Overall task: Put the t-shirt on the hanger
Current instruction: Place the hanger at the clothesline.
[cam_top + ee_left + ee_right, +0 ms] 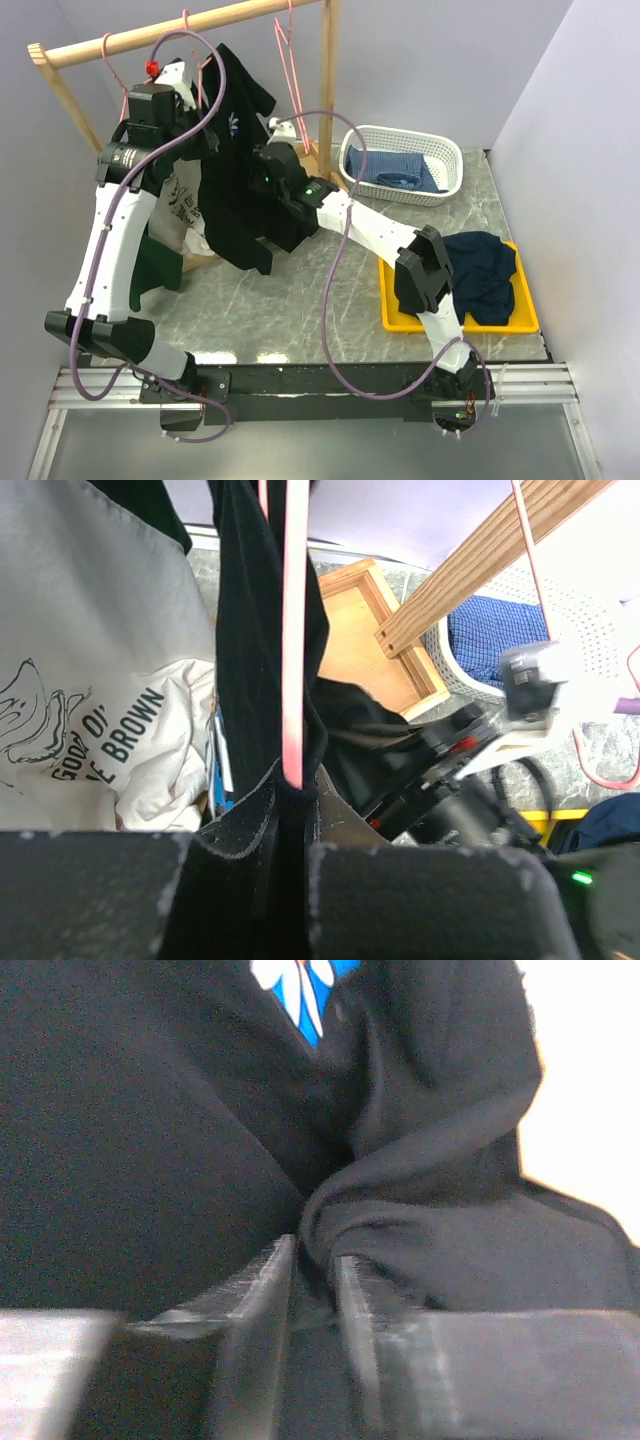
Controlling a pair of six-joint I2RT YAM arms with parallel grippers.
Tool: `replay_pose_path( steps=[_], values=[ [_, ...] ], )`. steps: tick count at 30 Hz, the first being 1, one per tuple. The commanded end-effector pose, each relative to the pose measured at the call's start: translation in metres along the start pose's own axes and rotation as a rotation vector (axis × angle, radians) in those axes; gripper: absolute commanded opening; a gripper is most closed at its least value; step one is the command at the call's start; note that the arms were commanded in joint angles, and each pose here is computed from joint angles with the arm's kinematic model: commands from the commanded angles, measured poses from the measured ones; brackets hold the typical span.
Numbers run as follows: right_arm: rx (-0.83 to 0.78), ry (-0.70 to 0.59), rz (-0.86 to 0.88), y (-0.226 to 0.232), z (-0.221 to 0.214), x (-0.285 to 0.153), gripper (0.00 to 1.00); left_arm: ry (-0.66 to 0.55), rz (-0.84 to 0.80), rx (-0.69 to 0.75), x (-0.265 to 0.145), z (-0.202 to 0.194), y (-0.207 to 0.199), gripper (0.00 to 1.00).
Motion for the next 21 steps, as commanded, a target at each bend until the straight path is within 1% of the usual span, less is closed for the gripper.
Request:
replay_pose_path(
  steps=[1, 2, 3, 4, 5, 7, 8, 9, 10, 11, 12, 13, 14, 15, 17, 18, 20, 21],
  values=[
    [0.037, -0.015, 0.023, 0.0, 0.014, -0.024, 0.41, -0.152, 0.009, -0.016, -0.023, 0.026, 0.002, 0.07],
    [0.042, -0.021, 0.026, -0.001, 0.017, -0.032, 0.51, -0.154, 0.017, -0.017, -0.023, 0.026, 0.004, 0.1],
    [0.039, 0.008, 0.007, -0.009, 0.002, -0.032, 0.55, -0.153, 0.019, -0.017, -0.024, 0.025, 0.004, 0.12],
    [0.037, 0.004, 0.002, -0.012, 0.001, -0.034, 0.59, -0.156, 0.019, -0.017, -0.026, 0.026, 0.004, 0.12],
    [0.039, -0.004, 0.003, -0.013, 0.003, -0.04, 0.66, -0.154, 0.022, -0.014, -0.027, 0.026, 0.004, 0.14],
    [0.024, 0.025, -0.03, -0.023, -0.01, -0.044, 0.7, -0.155, 0.028, -0.013, -0.028, 0.026, 0.005, 0.31],
    [0.029, 0.018, -0.034, -0.025, -0.008, -0.05, 0.76, -0.158, 0.028, -0.012, -0.03, 0.027, 0.005, 0.38],
    [0.02, 0.05, -0.058, -0.035, -0.024, -0.053, 0.79, -0.16, 0.025, -0.009, -0.032, 0.027, 0.005, 0.43],
    [0.033, 0.025, -0.052, -0.036, -0.019, -0.06, 0.81, -0.161, 0.019, -0.008, -0.035, 0.026, 0.004, 0.47],
    [0.033, 0.028, -0.048, -0.039, -0.024, -0.062, 0.85, -0.162, 0.016, -0.005, -0.037, 0.027, 0.004, 0.52],
    [0.027, 0.058, -0.06, -0.047, -0.04, -0.065, 0.86, -0.161, 0.011, -0.005, -0.038, 0.026, 0.004, 0.6],
    [0.038, 0.038, -0.049, -0.047, -0.036, -0.07, 0.87, -0.16, -0.002, -0.004, -0.04, 0.026, 0.002, 0.65],
    [0.037, 0.047, -0.04, -0.047, -0.039, -0.072, 0.89, -0.159, -0.005, -0.002, -0.042, 0.026, 0.002, 0.7],
    [0.032, 0.063, -0.036, -0.051, -0.047, -0.074, 0.89, -0.16, -0.006, -0.002, -0.044, 0.026, 0.002, 0.79],
    [0.034, 0.065, -0.024, -0.051, -0.047, -0.082, 0.91, -0.158, -0.009, -0.002, -0.048, 0.023, 0.002, 0.89],
    [0.041, 0.082, -0.012, -0.054, -0.056, -0.085, 0.91, -0.161, -0.007, -0.003, -0.051, 0.023, 0.003, 0.98],
    [0.052, 0.073, 0.007, -0.054, -0.053, -0.094, 0.92, -0.166, -0.017, -0.006, -0.059, 0.021, 0.002, 0.96],
    [0.058, 0.089, 0.013, -0.058, -0.061, -0.097, 0.92, -0.165, -0.015, -0.006, -0.061, 0.021, 0.002, 0.96]
  ],
)
Point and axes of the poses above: each gripper's point midway between its finger pads, its own x axis out along the fingers, its own y axis along the line the jaws close on, z = x × y, the point moved 7 cm from there along -x, back along the fingers, and after that the axes turned 4 degrees about -x, right-handed, at the moved point
